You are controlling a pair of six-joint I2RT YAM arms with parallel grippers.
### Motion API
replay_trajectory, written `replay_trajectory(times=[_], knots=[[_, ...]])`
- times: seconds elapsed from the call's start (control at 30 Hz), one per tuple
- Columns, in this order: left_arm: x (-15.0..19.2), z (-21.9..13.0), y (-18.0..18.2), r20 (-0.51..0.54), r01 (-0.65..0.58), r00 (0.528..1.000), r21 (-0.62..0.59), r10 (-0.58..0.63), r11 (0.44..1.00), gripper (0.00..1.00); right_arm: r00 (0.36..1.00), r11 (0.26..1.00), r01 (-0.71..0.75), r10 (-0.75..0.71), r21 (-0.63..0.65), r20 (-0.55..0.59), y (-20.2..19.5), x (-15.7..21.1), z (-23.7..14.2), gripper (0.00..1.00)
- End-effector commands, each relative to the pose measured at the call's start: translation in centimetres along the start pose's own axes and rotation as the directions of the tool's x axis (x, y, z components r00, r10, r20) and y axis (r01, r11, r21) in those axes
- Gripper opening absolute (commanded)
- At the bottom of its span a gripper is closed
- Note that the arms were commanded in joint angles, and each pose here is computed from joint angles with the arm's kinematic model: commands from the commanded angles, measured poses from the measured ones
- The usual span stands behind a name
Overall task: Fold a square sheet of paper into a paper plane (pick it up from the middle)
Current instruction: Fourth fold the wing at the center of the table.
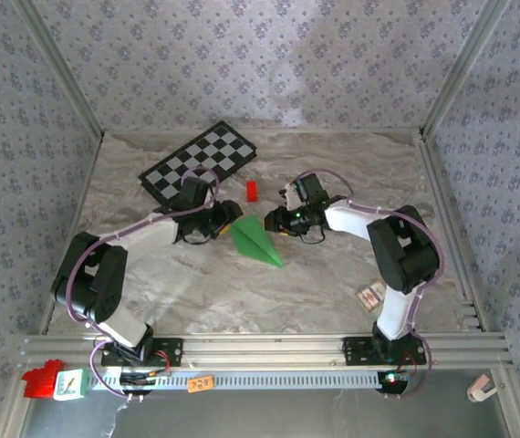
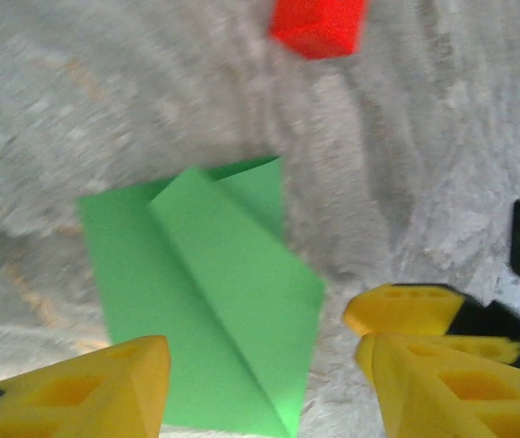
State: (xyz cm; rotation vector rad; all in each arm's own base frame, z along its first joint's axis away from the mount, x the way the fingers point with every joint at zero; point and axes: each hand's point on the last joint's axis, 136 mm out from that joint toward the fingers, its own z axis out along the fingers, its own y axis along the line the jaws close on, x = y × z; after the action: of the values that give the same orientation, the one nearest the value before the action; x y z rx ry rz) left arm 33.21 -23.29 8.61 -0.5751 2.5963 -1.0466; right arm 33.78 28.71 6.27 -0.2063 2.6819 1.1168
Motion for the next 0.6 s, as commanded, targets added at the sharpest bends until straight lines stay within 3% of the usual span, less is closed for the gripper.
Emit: replay_trajectory(times=[0.0,0.2,0.57], knots=[[-0.2,-0.4,-0.9,0.027,0.061,0.998,0.083,-0.064,0.995,0.61,0.999,0.999,0.028,-0.029,-0.023,-0.038,0.1,-0.2,0.4,0.43],[0.9,0.4,-0.1,-0.010,0.120,0.993,0.127,-0.120,0.985,0.61,0.996,0.997,0.025,-0.031,-0.074,-0.080,0.2,0.2,1.6,0.36],[1.5,1.3,-0.1,-0.052,0.120,0.992,0.149,-0.113,0.981,0.60,0.995,0.990,0.031,-0.043,-0.134,-0.085,0.7,0.5,2.0,0.19]])
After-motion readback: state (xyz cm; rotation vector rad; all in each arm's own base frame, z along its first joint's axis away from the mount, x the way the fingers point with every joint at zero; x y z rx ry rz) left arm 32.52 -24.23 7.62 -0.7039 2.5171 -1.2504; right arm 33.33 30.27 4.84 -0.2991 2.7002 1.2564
